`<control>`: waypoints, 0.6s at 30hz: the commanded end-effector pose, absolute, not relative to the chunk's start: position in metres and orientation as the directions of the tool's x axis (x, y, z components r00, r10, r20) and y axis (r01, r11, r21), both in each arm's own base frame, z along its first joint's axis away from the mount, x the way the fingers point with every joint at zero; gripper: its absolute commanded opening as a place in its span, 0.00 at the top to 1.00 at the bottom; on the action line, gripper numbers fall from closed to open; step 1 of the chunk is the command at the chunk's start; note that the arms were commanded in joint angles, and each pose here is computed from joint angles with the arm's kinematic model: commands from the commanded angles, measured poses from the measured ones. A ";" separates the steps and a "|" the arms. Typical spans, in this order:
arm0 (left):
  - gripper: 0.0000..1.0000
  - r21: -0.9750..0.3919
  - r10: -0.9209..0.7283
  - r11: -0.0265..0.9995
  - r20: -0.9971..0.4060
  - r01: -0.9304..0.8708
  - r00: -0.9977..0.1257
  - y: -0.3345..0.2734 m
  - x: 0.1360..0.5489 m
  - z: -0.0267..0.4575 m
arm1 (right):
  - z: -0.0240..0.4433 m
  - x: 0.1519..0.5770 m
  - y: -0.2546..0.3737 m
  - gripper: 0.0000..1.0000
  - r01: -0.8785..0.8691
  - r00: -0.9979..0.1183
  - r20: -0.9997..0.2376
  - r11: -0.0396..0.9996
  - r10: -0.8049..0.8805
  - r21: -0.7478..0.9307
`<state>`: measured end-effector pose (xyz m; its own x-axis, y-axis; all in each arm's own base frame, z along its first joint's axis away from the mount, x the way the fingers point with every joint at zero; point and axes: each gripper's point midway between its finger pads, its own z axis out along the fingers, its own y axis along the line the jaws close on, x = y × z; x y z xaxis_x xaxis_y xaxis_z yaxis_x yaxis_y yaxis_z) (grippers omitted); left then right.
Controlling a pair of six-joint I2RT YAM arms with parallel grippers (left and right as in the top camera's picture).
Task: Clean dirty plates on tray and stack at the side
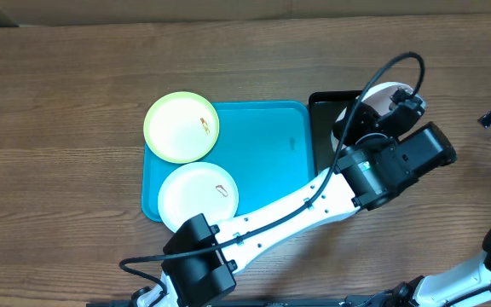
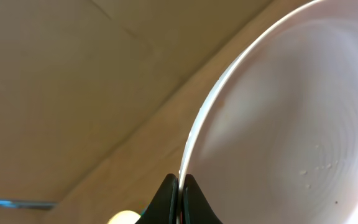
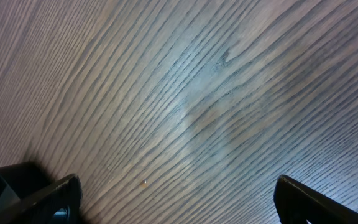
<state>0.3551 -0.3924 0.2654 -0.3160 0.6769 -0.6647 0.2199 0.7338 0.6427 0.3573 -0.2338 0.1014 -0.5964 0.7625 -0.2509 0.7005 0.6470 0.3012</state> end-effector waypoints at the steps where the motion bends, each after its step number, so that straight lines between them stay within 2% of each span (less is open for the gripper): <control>1: 0.96 0.694 0.693 0.711 -0.661 0.115 -0.289 -0.381 0.355 0.296 | 0.106 0.360 -0.235 0.00 0.697 -0.591 -0.264 0.648 0.762 0.308; 6: 0.96 0.703 0.692 0.708 -0.668 0.073 -0.274 -0.383 0.348 0.304 | 0.106 0.360 -0.235 0.00 0.697 -0.591 -0.264 0.648 0.762 0.308; 18: 0.96 0.622 0.608 0.782 -0.747 0.041 -0.269 -0.385 0.353 0.308 | 0.106 0.360 -0.235 0.00 0.697 -0.591 -0.264 0.647 0.762 0.308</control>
